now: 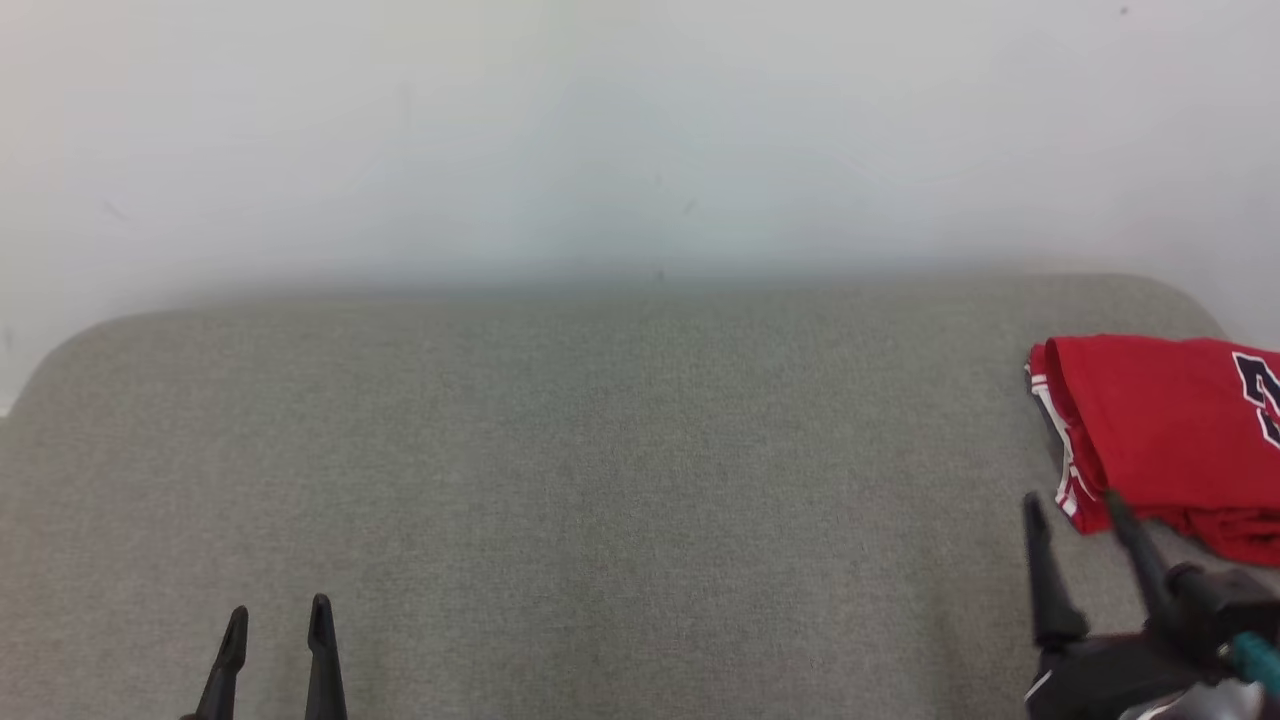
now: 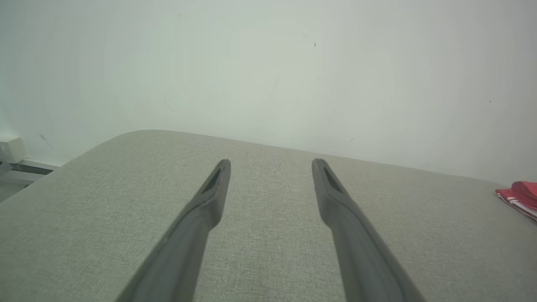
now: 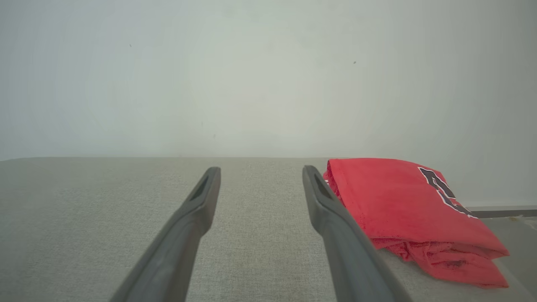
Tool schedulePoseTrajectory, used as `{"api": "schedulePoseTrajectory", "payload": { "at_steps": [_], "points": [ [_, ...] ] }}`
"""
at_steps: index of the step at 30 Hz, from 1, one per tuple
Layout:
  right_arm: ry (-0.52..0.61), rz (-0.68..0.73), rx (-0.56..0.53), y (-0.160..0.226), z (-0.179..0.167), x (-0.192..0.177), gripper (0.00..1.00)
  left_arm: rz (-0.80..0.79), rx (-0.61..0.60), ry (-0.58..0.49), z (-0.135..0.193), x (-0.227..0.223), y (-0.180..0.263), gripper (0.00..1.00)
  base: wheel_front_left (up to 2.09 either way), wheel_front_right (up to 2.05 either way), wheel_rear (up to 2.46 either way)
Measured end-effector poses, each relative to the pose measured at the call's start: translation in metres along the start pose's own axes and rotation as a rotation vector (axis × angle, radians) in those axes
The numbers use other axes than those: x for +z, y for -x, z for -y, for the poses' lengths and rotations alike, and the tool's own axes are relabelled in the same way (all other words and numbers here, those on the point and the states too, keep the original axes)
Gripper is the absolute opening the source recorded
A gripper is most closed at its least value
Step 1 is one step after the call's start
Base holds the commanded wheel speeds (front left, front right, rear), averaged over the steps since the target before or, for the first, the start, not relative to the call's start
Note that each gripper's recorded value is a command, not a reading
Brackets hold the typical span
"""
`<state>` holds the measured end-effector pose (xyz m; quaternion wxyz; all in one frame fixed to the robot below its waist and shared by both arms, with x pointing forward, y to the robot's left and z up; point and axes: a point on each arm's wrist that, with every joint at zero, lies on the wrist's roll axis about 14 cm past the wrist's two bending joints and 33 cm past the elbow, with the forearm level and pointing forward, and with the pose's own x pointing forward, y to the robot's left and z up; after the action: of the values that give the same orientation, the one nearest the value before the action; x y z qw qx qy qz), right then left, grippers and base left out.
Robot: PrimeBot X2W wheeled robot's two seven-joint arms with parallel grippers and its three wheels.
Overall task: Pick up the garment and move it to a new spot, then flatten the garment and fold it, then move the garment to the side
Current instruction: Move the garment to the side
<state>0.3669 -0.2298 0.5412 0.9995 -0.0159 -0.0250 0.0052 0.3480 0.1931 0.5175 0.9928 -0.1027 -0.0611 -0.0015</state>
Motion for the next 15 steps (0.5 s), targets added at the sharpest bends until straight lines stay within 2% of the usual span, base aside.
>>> {"api": "schedulePoseTrajectory", "payload": {
  "at_steps": [5,15],
  "points": [
    [-0.077,-0.009,0.043,0.012,-0.028,-0.012,1.0,0.019,0.0,-0.026,-0.005,0.007,0.012,1.0,0.0,0.0,0.0],
    [-0.143,-0.039,-0.007,0.03,-0.025,-0.029,1.0,-0.02,-0.015,-0.014,-0.001,-0.006,0.022,1.0,0.0,0.0,0.0]
  ]
}}
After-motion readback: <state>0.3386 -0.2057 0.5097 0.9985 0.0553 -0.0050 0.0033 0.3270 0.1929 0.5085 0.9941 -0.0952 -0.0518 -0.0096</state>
